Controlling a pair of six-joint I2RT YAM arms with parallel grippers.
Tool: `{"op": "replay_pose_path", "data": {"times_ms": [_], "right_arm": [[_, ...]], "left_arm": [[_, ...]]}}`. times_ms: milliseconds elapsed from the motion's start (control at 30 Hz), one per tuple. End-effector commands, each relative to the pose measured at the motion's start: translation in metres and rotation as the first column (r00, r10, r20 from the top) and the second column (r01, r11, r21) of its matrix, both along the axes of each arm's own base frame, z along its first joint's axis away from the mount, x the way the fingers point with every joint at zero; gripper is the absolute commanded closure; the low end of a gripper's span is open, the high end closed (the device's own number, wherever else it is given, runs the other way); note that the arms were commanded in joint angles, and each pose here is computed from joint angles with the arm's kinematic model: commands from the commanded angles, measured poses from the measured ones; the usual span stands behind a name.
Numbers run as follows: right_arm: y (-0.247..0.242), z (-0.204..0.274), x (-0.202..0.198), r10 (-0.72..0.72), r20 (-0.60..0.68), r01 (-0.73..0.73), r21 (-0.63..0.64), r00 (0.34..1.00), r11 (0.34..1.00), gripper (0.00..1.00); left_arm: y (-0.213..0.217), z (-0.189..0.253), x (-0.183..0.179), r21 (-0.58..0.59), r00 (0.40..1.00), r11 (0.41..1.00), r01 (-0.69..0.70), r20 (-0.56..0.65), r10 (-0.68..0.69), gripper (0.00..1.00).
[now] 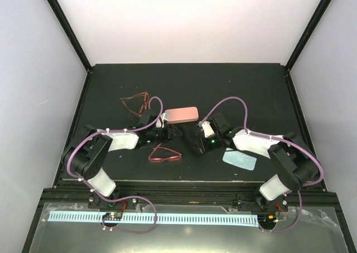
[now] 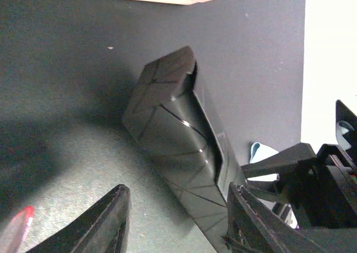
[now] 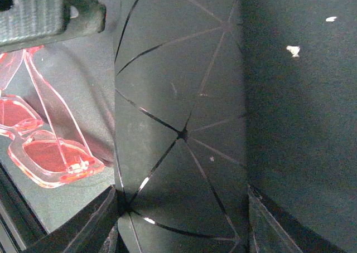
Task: Organize the sunglasses
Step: Place the sunglasses case at the center of the board.
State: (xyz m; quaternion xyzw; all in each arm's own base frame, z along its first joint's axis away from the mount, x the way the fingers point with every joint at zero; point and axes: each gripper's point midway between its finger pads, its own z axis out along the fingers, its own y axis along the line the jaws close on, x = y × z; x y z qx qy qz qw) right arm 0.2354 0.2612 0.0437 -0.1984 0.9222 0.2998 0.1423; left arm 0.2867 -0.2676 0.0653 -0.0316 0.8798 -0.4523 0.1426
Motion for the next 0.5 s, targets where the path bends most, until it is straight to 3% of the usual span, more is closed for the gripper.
{"op": "replay_pose_path", "data": {"times_ms": [0,233,467], "right_arm": [[0.008,0.005,0.004,0.030,0.022,-0.031,0.042,0.999,0.999,0.50],[0.012,0.003,0.004,0.044,0.009,-0.045,0.051,0.999,0.998,0.50],[0.017,0.003,0.003,0.070,-0.003,-0.070,0.066,0.998,0.995,0.49]], "left_arm": [[-0.006,0.002,0.017,0.002,0.999,1.000,-0.025,0.030,0.025,0.54],[-0.014,-0.009,0.024,0.004,1.000,1.000,-0.014,-0.001,0.014,0.57],[-0.021,-0.017,0.025,-0.017,1.000,1.000,0.013,-0.022,-0.013,0.54]]}}
